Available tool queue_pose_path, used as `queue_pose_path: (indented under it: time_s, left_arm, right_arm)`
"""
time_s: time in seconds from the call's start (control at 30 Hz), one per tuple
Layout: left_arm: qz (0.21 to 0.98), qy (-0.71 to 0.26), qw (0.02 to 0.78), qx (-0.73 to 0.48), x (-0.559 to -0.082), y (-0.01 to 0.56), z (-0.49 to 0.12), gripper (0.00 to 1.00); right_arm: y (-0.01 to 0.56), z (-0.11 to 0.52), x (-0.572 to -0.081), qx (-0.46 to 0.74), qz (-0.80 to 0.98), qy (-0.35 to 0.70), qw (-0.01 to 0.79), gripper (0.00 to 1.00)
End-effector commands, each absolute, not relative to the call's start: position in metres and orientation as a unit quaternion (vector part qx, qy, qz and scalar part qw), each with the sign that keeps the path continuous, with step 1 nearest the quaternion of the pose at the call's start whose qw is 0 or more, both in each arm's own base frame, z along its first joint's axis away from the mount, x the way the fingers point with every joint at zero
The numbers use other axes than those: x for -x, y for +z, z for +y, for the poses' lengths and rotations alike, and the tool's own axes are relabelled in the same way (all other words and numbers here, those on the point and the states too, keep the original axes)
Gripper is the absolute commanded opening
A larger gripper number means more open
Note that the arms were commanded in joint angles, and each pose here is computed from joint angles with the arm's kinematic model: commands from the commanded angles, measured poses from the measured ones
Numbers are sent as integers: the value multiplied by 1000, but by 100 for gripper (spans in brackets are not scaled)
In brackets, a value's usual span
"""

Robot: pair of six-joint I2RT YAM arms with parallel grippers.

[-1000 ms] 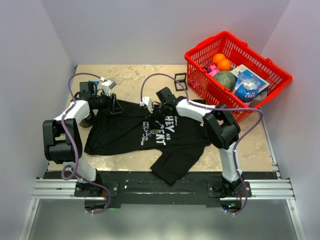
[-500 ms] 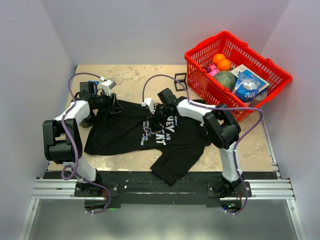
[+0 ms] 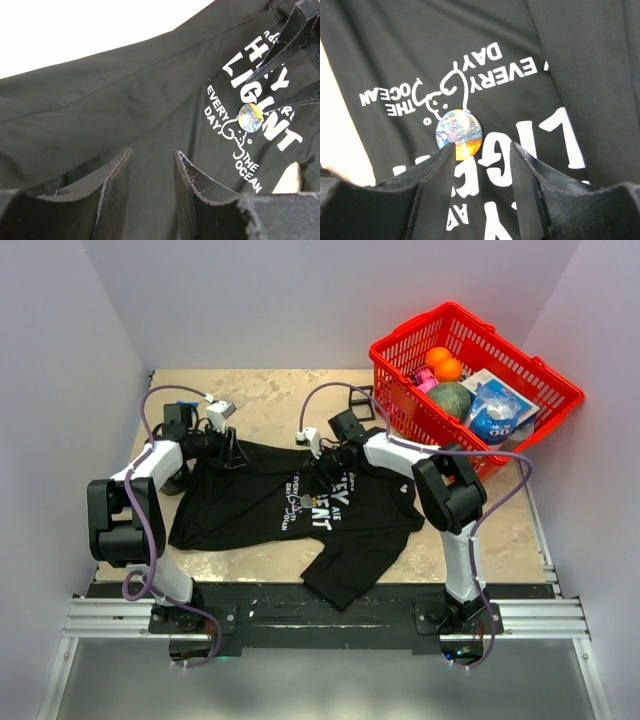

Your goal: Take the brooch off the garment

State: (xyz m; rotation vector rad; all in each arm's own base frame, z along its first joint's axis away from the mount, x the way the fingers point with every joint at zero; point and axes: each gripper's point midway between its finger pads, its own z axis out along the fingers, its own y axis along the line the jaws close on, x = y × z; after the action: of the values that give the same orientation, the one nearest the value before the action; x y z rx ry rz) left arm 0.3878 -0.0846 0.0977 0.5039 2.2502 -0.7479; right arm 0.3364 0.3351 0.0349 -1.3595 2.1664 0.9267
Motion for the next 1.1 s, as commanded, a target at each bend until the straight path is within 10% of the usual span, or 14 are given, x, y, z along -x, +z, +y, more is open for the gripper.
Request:
queue_pose_path:
  time_s: [0.0, 1.07]
  left_arm:
    - [862, -282, 364, -211, -396, 110, -88, 43]
    - [860, -244, 374, -247, -393, 115, -93, 42]
  right_arm:
    - [43, 344, -328, 473, 771, 382, 190, 49]
    - [45, 348, -318, 443, 768, 434, 159, 29]
